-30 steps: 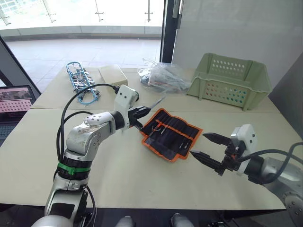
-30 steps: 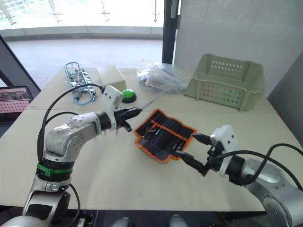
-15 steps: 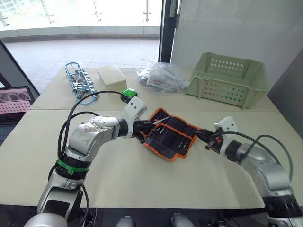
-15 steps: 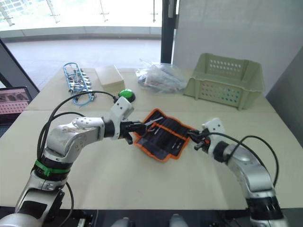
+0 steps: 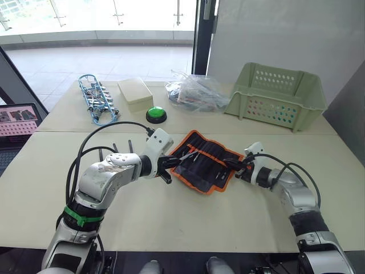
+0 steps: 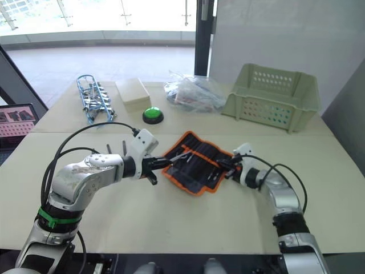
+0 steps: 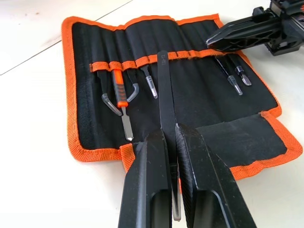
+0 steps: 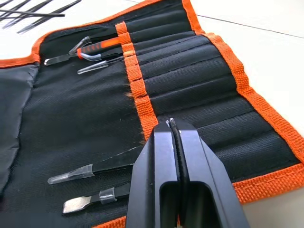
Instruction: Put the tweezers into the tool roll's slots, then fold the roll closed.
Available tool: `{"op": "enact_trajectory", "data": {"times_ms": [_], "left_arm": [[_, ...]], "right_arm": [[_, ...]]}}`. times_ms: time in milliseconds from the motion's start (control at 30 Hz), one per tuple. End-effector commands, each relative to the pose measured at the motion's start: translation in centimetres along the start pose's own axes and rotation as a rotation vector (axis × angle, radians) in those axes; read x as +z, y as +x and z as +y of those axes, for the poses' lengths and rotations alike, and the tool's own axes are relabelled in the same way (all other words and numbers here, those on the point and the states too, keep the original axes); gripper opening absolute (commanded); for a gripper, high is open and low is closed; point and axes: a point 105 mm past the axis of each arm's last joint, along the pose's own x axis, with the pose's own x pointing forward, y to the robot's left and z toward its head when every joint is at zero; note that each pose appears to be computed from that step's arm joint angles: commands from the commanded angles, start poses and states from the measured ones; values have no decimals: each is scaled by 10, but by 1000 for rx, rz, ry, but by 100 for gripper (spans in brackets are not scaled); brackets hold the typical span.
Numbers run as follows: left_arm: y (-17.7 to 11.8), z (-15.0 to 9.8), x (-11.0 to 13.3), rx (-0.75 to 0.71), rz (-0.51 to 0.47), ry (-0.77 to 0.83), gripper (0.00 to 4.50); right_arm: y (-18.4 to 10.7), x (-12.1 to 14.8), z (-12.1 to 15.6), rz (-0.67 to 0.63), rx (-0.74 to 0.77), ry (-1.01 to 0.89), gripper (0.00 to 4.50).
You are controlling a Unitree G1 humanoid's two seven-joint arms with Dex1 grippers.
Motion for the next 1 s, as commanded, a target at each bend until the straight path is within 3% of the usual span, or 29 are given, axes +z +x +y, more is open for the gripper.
{"op": "enact_trajectory", "data": {"times_ms": [33,500,1000], "left_arm": [[-6,-3,7,-10,-21,12,0],[25,-9,-2,7,45,-93,0],[53,1,-10,94,39,-155,0]], "right_arm": [[2,-26,-3,93,-19,13,4],[7,-33,-4,102,-36,11,4],[13,-30,4,86,-31,19,4]]}}
